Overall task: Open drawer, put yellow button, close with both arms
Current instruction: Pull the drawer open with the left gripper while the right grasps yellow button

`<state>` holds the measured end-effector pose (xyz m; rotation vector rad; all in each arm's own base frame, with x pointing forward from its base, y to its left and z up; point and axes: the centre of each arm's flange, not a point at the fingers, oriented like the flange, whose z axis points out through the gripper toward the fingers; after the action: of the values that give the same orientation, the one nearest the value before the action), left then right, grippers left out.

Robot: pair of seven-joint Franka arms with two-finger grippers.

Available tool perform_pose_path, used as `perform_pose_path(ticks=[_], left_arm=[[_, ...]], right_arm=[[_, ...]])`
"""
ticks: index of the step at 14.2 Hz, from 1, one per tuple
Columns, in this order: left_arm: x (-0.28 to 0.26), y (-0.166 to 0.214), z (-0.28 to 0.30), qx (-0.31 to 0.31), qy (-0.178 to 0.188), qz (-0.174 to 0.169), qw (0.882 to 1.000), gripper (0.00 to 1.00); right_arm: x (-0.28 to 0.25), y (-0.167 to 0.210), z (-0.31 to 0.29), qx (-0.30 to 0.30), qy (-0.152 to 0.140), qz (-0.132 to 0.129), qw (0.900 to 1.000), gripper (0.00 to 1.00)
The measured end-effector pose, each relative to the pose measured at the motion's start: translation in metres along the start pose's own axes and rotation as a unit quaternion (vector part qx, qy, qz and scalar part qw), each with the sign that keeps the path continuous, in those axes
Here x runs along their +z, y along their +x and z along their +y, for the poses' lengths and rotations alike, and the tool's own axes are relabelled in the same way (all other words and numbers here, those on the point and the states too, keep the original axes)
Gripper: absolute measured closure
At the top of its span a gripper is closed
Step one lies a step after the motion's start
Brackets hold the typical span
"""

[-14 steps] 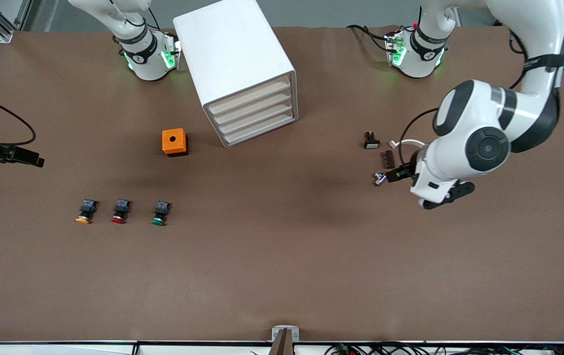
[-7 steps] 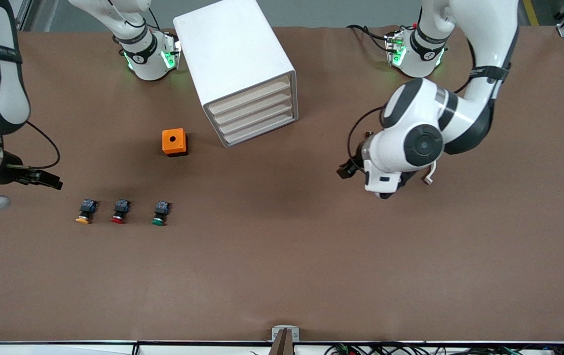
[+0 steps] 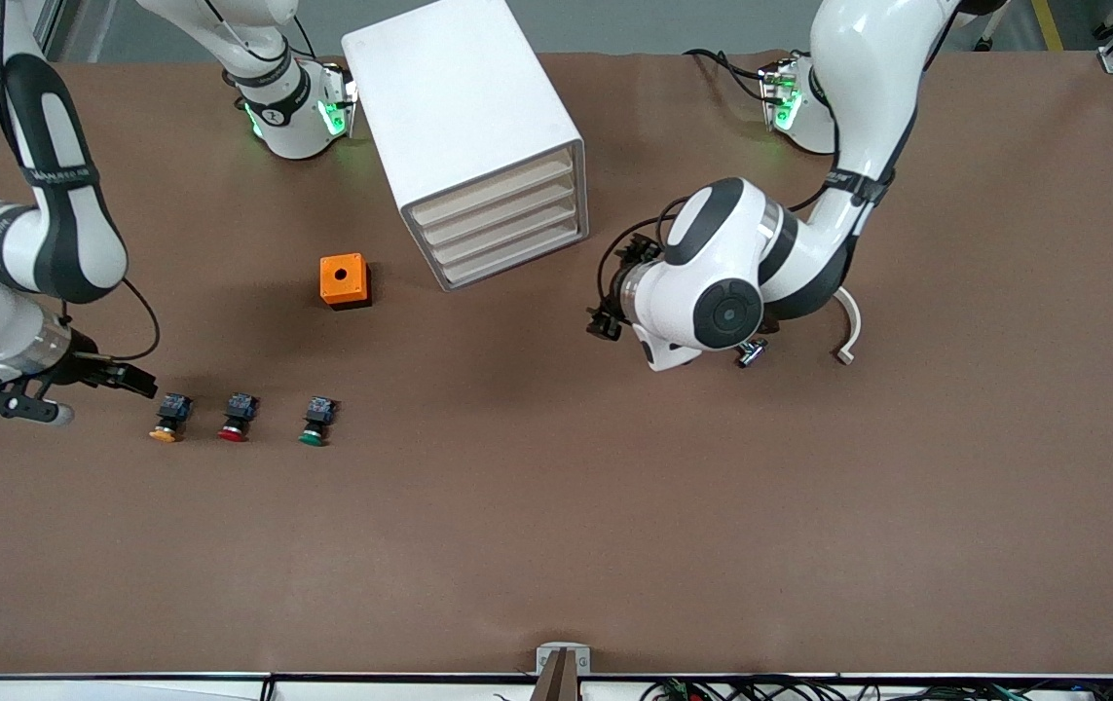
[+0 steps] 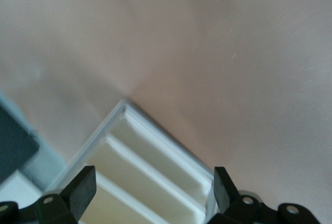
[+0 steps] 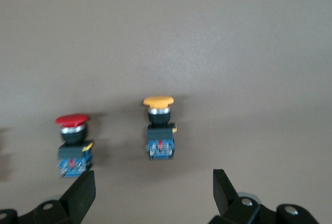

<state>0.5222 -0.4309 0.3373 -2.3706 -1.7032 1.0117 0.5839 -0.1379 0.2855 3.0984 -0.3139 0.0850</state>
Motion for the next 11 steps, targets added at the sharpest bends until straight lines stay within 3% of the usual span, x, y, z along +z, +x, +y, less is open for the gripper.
perform_pose_path(ticks=[2, 4, 7, 11], left_arm=[[0.011, -0.006, 0.005, -0.087, 0.021, -0.057, 0.994, 0.0], [0.019, -0.007, 0.009, -0.157, 0.043, -0.091, 0.982, 0.0], [0.043, -0.017, 0.011, -0.251, 0.089, -0.117, 0.957, 0.0], [0.093, -0.044, 0.002, -0.333, 0.156, -0.107, 0.924, 0.0]], right_arm=[[0.027, 0.002, 0.0, -0.001, -0.003, 0.008, 1.0, 0.0], [0.046, 0.002, 0.0, -0.001, -0.004, 0.008, 1.0, 0.0], [0.064, 0.0, 0.008, 0.006, -0.006, 0.006, 1.0, 0.0], [0.095, -0.005, 0.01, 0.007, -0.007, -0.004, 1.0, 0.0]])
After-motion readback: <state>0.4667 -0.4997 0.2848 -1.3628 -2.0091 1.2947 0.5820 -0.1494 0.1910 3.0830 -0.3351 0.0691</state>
